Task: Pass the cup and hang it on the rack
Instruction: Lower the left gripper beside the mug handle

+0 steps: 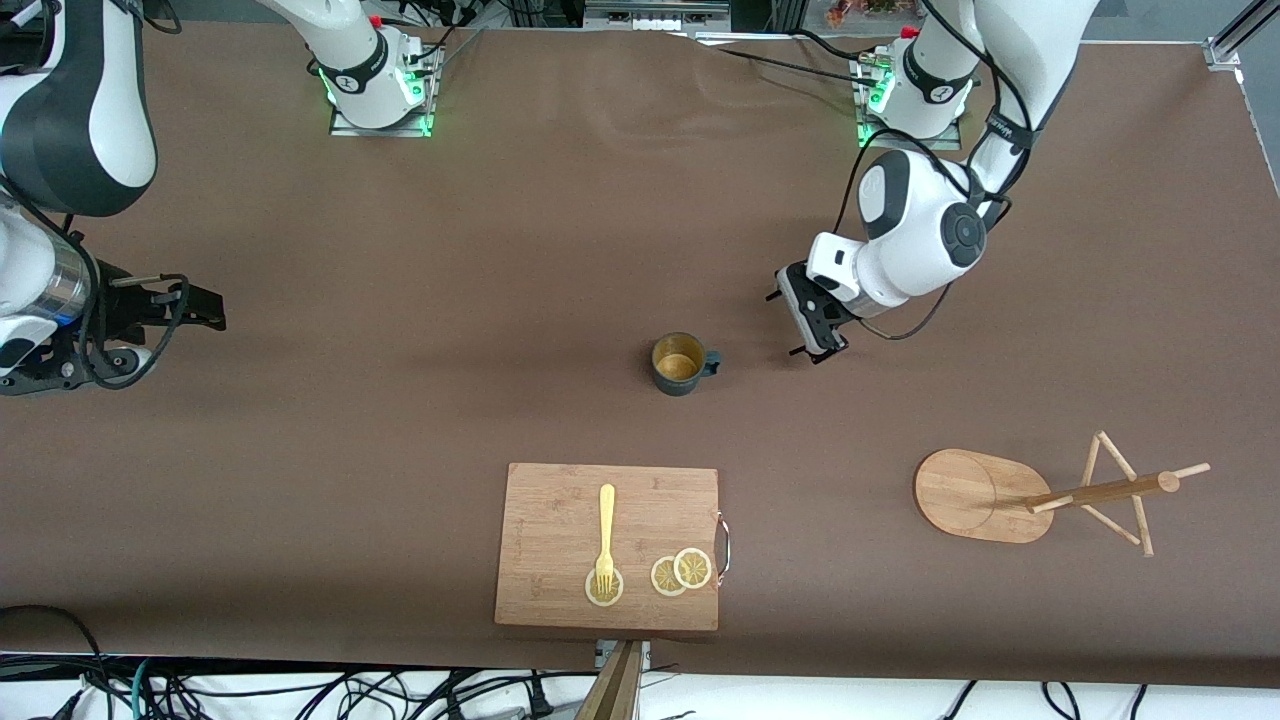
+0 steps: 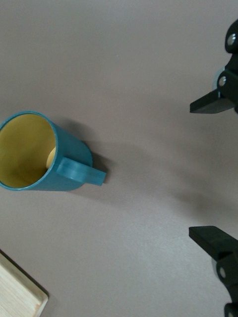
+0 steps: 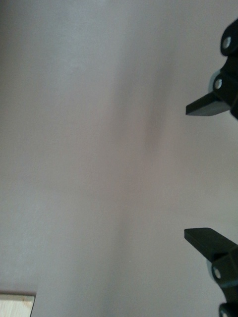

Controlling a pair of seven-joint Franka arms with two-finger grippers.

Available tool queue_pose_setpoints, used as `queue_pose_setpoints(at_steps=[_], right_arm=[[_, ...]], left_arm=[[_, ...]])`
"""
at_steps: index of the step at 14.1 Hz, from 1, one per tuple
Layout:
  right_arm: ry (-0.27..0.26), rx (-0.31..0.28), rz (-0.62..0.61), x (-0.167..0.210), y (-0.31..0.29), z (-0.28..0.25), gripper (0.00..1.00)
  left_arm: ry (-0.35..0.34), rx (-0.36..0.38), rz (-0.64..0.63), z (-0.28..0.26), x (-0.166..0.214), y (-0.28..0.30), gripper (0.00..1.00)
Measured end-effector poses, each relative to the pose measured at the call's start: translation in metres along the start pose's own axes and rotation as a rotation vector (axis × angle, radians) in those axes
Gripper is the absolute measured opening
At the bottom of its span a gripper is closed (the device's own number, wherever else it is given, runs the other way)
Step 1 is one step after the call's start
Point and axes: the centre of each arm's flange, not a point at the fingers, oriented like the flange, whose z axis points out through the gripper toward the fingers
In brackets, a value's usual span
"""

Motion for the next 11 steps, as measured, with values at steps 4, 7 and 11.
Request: queue_pose_setpoints(at_steps=[4, 7, 11], right_arm=[[0.139, -0.005, -0.004, -0.004, 0.008, -0.037, 1.00], [0.152, 0.012, 0.062, -0.038, 0.047, -0.049, 1.00], [0.096, 0.053, 0.100, -0.092, 0.053, -0.056, 1.00]], left_arm=[[0.026, 0.042, 0.006, 0.024, 0.004, 0.005, 1.00], [0.053, 0.054, -0.013, 0.043, 0.008, 0.016, 1.00], [0.071, 0.074, -0.014, 0.052, 0.013, 0.023, 1.00]])
